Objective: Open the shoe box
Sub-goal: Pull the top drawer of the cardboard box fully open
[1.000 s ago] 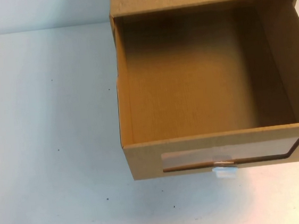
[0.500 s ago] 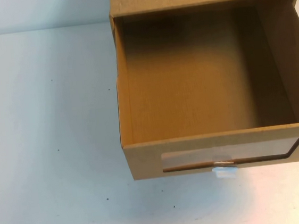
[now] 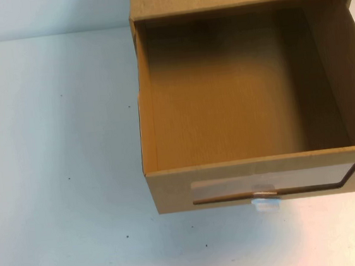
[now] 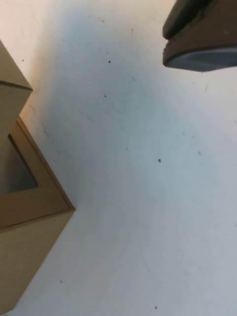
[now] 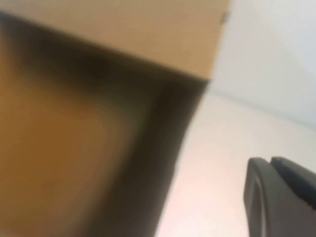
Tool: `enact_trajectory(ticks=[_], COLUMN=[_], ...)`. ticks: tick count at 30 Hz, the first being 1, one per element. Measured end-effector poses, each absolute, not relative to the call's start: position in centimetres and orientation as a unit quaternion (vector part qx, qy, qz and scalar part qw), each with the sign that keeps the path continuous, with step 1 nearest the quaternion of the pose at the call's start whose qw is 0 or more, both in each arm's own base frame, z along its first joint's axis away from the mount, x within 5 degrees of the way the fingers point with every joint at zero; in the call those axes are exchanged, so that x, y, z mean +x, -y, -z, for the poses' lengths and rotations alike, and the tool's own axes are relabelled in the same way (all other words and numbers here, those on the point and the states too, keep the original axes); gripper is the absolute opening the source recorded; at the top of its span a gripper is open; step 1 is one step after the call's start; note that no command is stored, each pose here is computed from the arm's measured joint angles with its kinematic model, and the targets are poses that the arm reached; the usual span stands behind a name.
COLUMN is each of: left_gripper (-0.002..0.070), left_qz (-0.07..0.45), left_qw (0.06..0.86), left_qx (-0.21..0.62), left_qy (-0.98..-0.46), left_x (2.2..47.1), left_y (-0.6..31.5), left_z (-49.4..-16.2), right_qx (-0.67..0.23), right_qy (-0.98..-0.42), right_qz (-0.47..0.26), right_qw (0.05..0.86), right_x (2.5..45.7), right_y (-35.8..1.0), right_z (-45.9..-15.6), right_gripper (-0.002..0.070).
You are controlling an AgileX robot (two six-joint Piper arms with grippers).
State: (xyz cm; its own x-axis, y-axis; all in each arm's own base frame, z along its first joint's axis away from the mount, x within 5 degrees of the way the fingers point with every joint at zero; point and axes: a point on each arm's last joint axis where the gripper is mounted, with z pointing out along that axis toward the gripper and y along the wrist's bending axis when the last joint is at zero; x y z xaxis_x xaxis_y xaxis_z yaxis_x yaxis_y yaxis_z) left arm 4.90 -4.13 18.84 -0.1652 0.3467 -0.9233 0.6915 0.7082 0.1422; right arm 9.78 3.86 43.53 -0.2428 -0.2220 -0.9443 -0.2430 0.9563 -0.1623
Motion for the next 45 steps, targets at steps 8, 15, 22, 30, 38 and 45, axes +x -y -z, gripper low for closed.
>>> enact_trajectory(ticks=[8,15,22,30,38,45], left_gripper=[-0.0004,-0.0004,-0.0004,-0.0004,-0.0004,-0.0004], left_qz=[0.158,0.157,0.157,0.157,0.157,0.157], left_qw=[0.545,0.545,0.545,0.545,0.545,0.545], left_qx=[0.348,0.348,0.348,0.348,0.348,0.348], left_qy=[-0.746,-0.746,-0.746,-0.746,-0.746,-0.746], left_x=[4.9,4.9,4.9,4.9,4.9,4.9], left_y=[4.1,4.1,4.1,4.1,4.1,4.1], left_z=[-18.8,-18.8,-18.8,-18.8,-18.8,-18.8], right_qx=[-0.065,0.008,0.065,0.078,0.065,0.059], right_qy=[-0.748,-0.720,-0.707,-0.678,-0.685,-0.683], right_qz=[0.020,0.028,0.052,0.035,0.016,0.011], right_qw=[0.660,0.694,0.702,0.730,0.725,0.728], right_x=[11.9,9.6,6.9,5.3,5.4,5.4], right_y=[-1.7,0.5,1.3,1.1,1.0,0.8], right_z=[-36.2,-29.3,-24.3,-21.8,-21.6,-21.6], right_gripper=[-0.0013,-0.0014,-0.0013,-0.0013,-0.0014,-0.0013])
